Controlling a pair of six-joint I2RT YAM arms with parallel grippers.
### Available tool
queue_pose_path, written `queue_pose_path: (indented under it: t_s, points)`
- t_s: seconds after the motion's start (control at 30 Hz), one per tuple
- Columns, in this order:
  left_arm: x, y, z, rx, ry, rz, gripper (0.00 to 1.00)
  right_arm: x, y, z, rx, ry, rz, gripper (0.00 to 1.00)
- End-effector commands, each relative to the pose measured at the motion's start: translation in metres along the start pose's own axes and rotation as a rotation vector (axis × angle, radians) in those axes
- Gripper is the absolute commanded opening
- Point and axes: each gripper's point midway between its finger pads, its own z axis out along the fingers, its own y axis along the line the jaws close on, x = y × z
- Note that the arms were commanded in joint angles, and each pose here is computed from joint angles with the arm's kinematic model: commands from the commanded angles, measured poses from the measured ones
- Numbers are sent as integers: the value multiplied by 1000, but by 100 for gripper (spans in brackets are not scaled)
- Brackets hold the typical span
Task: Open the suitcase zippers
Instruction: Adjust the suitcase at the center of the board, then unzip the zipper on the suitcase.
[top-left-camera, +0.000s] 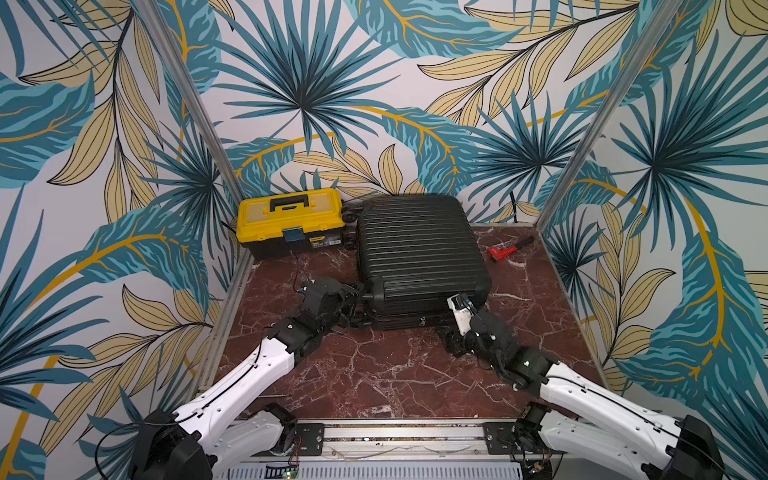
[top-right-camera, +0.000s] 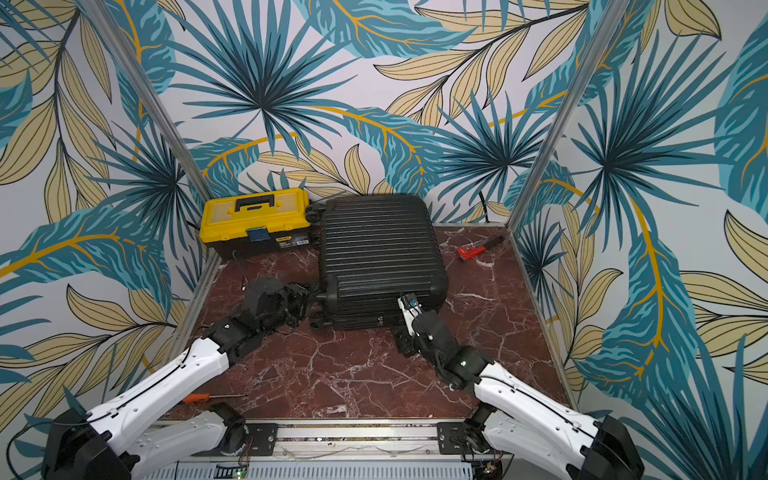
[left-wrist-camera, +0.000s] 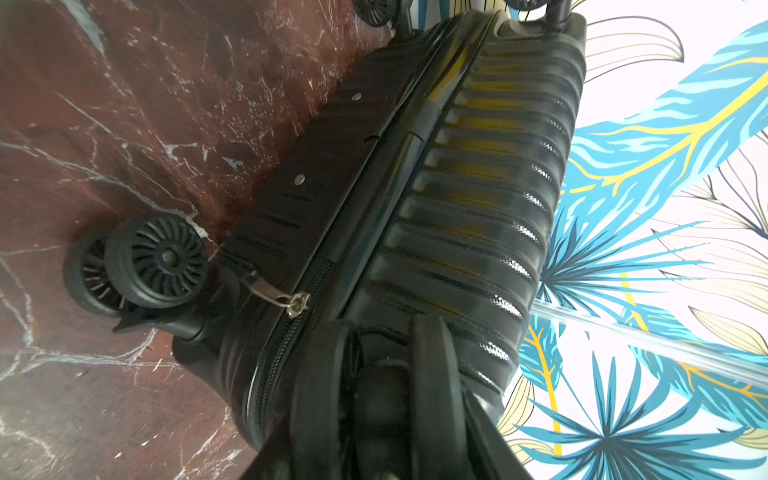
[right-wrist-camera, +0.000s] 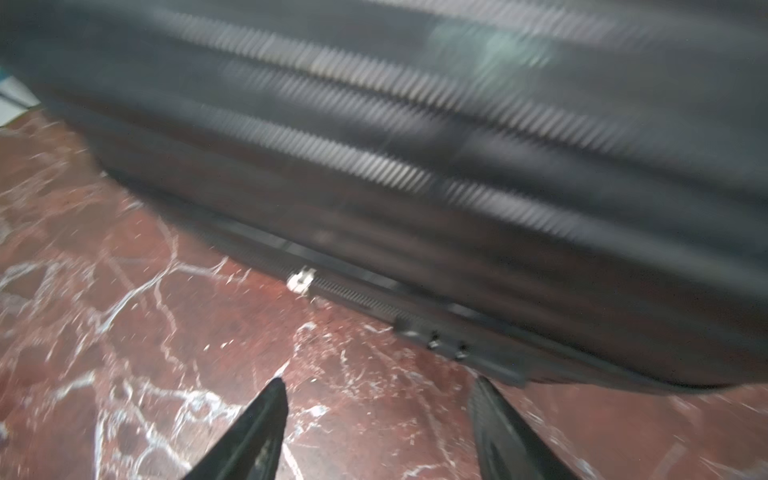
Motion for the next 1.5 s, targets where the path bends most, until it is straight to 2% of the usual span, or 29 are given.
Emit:
queue_pose_path:
  t_s: [0.0,0.13,0.3,0.7,0.83,0.93,1.17,1.23,1.3,1.4,1.47]
  points:
    - [12,1,1,-4,19,136,23,-23,10,1,-54,-222,2,70]
    - [13,-5,1,7,22,140,23,-27,14,7,-64,-364,22,68]
    - [13,-8,-2,18,17,135,23,-28,24,24,-81,-410,-10,65]
    - [10,-13,-8,40,1,128,23,-15,21,64,-12,-398,10,55]
    - [9,-13,-8,40,-1,126,23,-15,13,70,37,-409,31,47]
    - [9,-12,-8,38,-4,124,23,-15,8,71,66,-420,48,37]
    - [6,-9,-10,39,-17,121,23,-20,9,67,58,-431,50,16]
    - [6,-7,-10,36,-19,120,23,-20,10,67,55,-430,46,12]
    - [6,-6,-10,33,-17,121,23,-20,13,68,35,-429,46,14]
    - [6,-6,-10,34,-16,119,23,-22,18,69,7,-432,57,28]
    - [6,-7,-10,36,-17,121,23,-24,19,69,4,-437,63,30]
